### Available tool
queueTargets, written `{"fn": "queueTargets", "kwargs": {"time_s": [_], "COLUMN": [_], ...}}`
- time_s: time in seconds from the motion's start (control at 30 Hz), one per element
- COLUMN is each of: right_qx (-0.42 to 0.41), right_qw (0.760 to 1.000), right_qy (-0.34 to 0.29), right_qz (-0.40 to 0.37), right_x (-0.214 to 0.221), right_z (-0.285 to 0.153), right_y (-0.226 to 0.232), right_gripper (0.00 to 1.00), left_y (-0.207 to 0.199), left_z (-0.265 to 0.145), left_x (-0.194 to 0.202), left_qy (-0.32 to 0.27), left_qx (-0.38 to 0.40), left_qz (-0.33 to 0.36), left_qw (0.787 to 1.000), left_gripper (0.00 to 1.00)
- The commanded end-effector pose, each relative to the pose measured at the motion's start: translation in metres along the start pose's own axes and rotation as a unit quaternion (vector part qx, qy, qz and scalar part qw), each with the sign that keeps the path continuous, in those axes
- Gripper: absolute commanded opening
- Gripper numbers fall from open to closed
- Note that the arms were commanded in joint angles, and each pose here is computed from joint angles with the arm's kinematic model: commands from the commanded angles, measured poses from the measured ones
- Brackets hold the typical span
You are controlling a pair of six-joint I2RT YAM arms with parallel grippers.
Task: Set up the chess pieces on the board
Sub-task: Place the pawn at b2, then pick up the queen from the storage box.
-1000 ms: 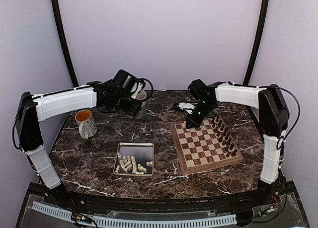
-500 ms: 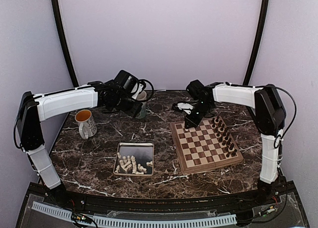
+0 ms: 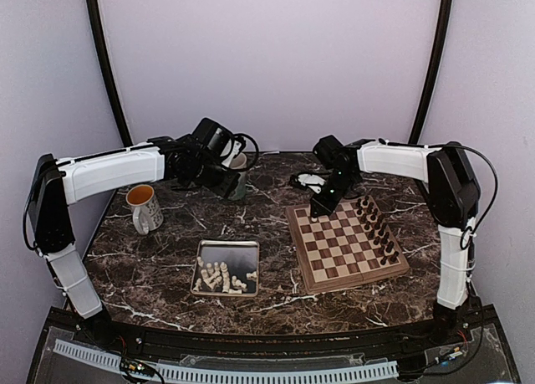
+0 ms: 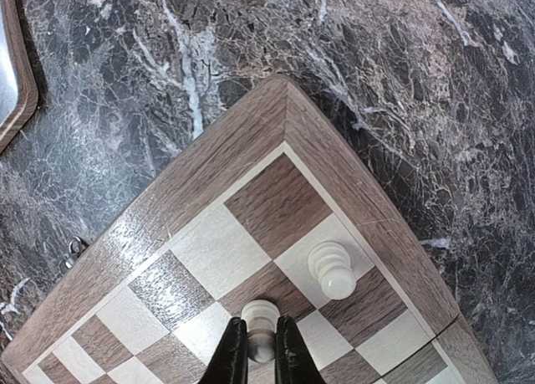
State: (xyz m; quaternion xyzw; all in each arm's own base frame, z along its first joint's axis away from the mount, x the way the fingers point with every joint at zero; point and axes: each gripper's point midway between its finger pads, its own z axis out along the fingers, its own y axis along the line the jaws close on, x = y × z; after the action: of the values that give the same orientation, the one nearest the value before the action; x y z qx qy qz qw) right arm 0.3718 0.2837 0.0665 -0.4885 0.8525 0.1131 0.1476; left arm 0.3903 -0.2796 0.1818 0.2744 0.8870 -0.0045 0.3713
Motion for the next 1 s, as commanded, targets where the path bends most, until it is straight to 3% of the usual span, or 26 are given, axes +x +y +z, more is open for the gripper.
{"fn": "queueTargets", "kwargs": {"time_s": [0.0,0.3,0.57,0.77,0.97], "right_qx": [-0.008,-0.004,0.013,0.020,0.015], "right_qw": [1.000,1.000,0.999,0.994,0.988], "right_qy": [-0.003,-0.011,-0.047,-0.110,-0.150], "right_qz": [0.003,0.007,0.005,0.013,0.030], "right_x": [-0.004,-0.008,-0.013,0.000,0.026], "right_z": [0.004,-0.004,-0.046,-0.086,-0.084], "right_y": [0.003,0.002,0.004,0.004,0.008], "right_gripper": [0.11,0.24,0.26,0.27,0.25], "left_y": [0.001,0.000,-0.001,0.007,-0.004], "left_z": [-0.003,-0.001,-0.001,-0.004,-0.021], "left_x": [-0.004,-0.003,-0.003,-0.005,0.008], "left_qy": [0.001,0.004,0.005,0.008,0.039], "left_qx": [0.002,0.004,0.005,-0.014,0.027], "left_qz": [-0.002,-0.003,-0.007,-0.008,-0.035], "left_qw": [1.000,1.000,1.000,1.000,0.998], "left_gripper": [0.51,0.51,0.51,0.51,0.48]}}
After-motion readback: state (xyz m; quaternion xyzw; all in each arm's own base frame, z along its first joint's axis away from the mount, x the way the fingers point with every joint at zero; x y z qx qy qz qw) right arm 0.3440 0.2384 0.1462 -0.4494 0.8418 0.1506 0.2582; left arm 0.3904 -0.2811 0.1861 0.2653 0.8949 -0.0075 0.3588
